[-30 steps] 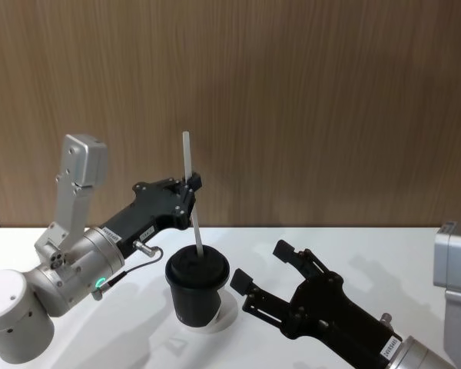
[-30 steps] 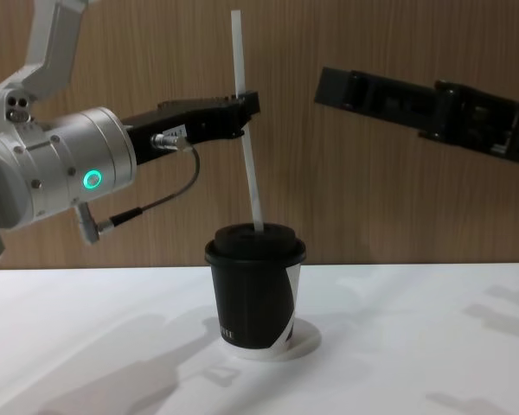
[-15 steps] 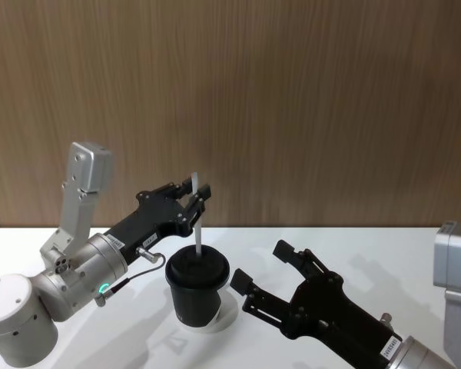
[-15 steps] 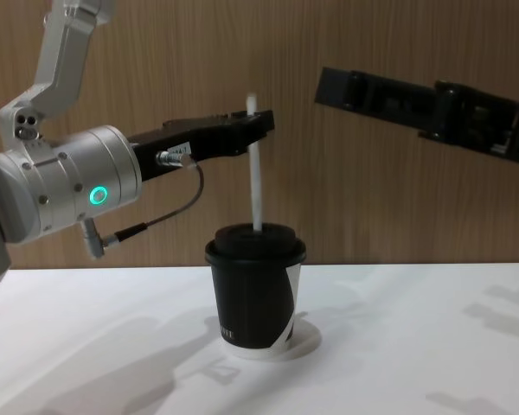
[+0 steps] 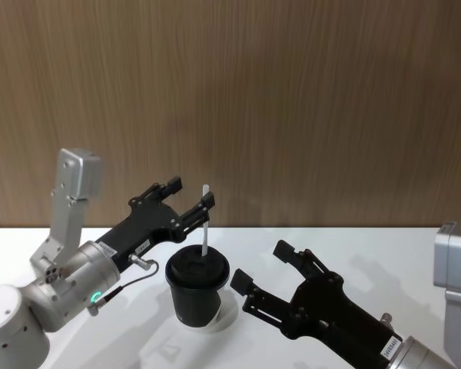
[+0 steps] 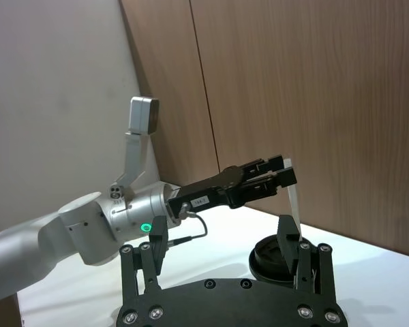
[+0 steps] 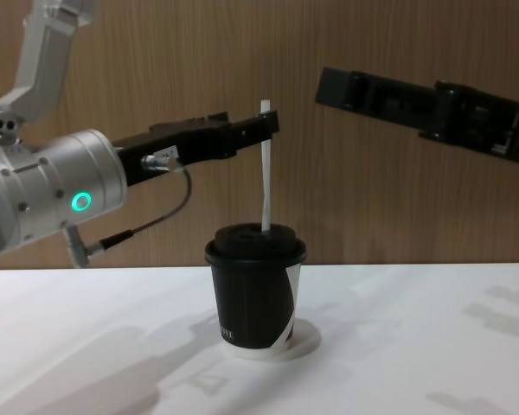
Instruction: Pick up the straw with one hand, pass it to the other hand, and insert it into the cup.
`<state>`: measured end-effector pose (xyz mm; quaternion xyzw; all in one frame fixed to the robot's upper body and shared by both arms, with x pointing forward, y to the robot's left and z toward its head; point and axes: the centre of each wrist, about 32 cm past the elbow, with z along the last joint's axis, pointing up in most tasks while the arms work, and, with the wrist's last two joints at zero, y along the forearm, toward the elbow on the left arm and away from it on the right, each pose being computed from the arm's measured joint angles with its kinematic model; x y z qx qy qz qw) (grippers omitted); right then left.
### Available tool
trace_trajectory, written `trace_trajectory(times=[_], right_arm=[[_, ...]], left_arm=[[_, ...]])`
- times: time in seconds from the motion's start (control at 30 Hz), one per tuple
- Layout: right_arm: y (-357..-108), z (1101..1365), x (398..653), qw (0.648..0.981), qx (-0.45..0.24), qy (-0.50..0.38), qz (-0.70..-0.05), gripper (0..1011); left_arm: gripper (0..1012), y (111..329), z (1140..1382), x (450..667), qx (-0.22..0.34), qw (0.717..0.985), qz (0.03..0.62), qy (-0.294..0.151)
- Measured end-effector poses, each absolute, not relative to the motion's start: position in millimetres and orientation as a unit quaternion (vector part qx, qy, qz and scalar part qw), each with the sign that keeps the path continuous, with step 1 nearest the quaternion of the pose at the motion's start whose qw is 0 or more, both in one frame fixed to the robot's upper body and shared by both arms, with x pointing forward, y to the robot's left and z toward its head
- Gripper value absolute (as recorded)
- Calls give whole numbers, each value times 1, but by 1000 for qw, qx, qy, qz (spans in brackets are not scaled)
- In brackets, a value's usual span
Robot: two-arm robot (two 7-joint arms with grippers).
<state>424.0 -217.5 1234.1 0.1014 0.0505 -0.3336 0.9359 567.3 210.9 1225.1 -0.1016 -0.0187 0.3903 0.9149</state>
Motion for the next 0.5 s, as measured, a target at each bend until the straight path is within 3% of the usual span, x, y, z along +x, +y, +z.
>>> trace_trajectory(times=[0.27, 0.5], right_arm=[[-218, 1235, 425, 935, 101, 45, -338, 1001], [-218, 1235, 428, 933, 96, 38, -344, 1001]], left_arm=[[978, 221, 1226, 547, -104, 910, 402, -20], [1003, 231, 1227, 528, -102, 905, 412, -18]])
